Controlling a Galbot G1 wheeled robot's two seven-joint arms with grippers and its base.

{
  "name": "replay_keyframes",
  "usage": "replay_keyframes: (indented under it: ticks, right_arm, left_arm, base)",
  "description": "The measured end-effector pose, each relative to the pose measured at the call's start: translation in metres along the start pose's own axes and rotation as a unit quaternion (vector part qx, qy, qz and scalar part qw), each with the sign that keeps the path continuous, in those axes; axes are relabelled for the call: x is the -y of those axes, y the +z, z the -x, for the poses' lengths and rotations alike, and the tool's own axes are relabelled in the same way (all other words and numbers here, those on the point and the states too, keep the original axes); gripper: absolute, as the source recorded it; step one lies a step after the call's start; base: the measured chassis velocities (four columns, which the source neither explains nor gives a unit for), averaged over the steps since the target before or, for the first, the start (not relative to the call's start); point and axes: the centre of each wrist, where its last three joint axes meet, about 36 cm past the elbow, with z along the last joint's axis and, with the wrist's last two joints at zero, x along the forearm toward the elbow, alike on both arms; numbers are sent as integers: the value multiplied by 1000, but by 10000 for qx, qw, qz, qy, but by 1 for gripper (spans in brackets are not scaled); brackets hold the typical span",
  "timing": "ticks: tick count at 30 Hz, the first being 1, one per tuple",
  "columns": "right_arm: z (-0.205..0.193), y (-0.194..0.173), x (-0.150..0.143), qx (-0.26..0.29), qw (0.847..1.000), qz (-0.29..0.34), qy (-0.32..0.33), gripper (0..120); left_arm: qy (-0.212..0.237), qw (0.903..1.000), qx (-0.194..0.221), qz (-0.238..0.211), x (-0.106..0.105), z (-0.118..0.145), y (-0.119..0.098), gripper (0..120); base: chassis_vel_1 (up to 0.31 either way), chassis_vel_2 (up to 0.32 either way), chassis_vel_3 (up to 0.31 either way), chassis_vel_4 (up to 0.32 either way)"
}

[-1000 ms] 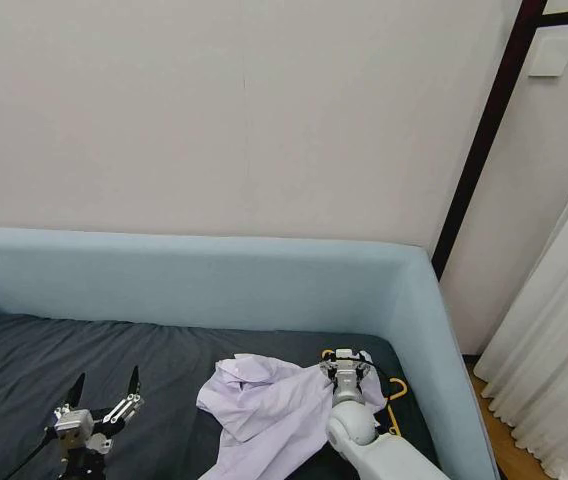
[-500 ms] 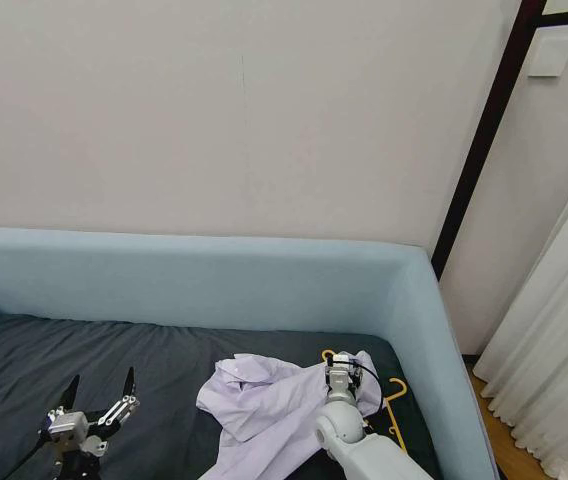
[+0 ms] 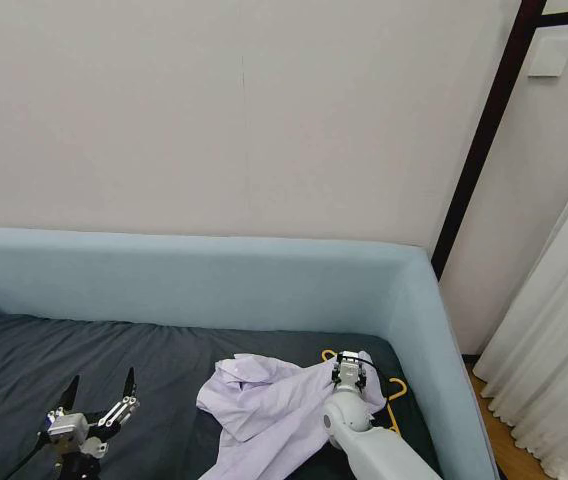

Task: Pick up the clothes from the sofa and hang them on the clothes hanger.

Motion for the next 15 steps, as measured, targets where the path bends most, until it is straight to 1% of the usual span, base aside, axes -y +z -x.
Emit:
replay_keyframes:
  ticks: [4, 5, 7, 13, 15]
  right_arm:
    - [-1, 1, 4, 60, 10000, -29, -40, 8]
    - [-1, 1, 4, 60, 10000, -29, -40, 8]
    - [0, 1, 6, 87, 9999, -64, -47, 0]
    - [0, 1, 15, 270, 9994, -142, -149, 0]
    - [-1, 2, 22, 615, 9974, -170, -329, 0]
  left_arm:
    - [6, 10000, 2, 4, 0, -1, 0, 100]
    - [6, 10000, 2, 4, 0, -1, 0, 100]
    - [11, 10000, 7, 20, -1, -2, -1, 100]
    - [12, 10000, 19, 39, -2, -2, -1, 100]
    - [16, 10000, 27, 27, -2, -2, -1, 100]
  base:
    - [0, 0, 0, 0]
    - [0, 0, 0, 0]
    - [0, 0, 0, 0]
    - [0, 0, 0, 0]
    - [0, 0, 0, 0]
